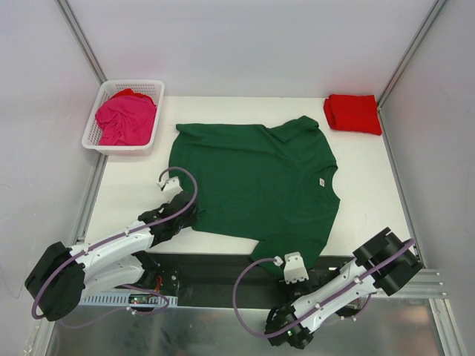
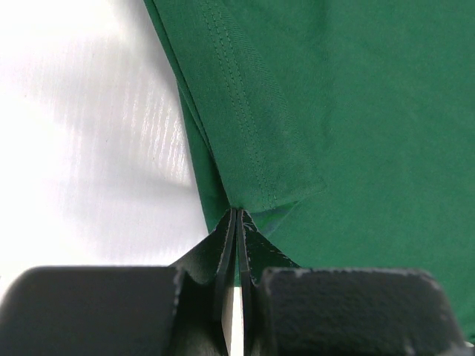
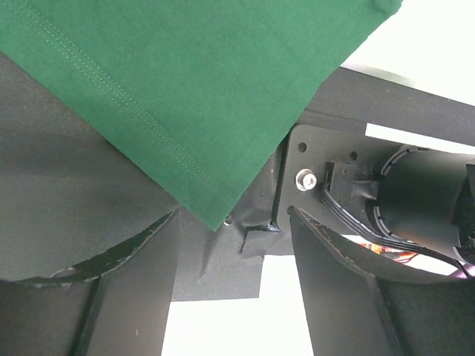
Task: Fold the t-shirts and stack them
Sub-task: Grap the side of the flattened tshirt closest away from the robot with both arms
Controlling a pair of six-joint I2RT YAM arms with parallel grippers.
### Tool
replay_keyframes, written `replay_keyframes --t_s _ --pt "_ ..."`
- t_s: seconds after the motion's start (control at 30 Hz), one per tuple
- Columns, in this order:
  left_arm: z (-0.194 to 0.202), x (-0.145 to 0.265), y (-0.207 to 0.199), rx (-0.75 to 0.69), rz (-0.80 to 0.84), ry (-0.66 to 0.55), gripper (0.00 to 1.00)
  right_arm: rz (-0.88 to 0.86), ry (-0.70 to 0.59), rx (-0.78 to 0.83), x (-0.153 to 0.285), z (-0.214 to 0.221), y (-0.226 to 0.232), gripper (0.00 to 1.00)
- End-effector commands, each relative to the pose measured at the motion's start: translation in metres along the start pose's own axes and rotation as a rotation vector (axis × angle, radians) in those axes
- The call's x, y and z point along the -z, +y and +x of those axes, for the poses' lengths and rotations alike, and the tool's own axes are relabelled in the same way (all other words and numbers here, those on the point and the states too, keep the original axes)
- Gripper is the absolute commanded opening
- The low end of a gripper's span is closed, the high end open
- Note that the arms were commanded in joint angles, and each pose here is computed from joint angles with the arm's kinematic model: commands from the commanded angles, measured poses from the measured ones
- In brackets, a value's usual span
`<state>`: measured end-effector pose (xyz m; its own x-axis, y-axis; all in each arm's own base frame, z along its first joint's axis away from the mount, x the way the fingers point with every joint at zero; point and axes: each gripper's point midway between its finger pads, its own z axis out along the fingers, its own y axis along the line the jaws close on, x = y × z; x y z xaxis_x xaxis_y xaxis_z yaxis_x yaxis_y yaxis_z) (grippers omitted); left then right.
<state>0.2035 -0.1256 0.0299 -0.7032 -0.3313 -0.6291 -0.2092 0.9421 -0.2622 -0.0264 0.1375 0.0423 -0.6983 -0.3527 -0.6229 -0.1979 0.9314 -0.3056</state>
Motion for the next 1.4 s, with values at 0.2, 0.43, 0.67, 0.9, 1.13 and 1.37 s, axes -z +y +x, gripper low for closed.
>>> replay_keyframes --t_s 0.2,0.43,0.67,0.9,1.13,1.37 --pt "-0.003 0.000 0.004 -0.004 -0.016 -0.028 0.00 -0.004 -0.012 0.009 -0.004 -0.002 0.006 0.63" --pt "-0.001 0.000 0.004 -0.004 -0.018 -0.025 0.00 -0.003 0.000 0.017 -0.006 0.004 0.009 0.54" --pt "-0.003 0.000 0.004 -0.009 -0.018 -0.026 0.00 -0.002 0.013 0.012 -0.011 0.011 0.011 0.52" --pt "-0.003 0.001 0.003 -0.009 -0.014 -0.029 0.00 -0.004 0.021 0.001 -0.017 0.017 0.013 0.51" --pt "-0.005 0.001 0.002 -0.010 -0.011 -0.032 0.00 0.003 0.016 -0.006 -0.019 0.018 0.015 0.46" --pt "-0.007 0.002 -0.001 -0.015 -0.006 -0.034 0.00 0.008 0.014 -0.001 -0.020 0.019 0.016 0.39"
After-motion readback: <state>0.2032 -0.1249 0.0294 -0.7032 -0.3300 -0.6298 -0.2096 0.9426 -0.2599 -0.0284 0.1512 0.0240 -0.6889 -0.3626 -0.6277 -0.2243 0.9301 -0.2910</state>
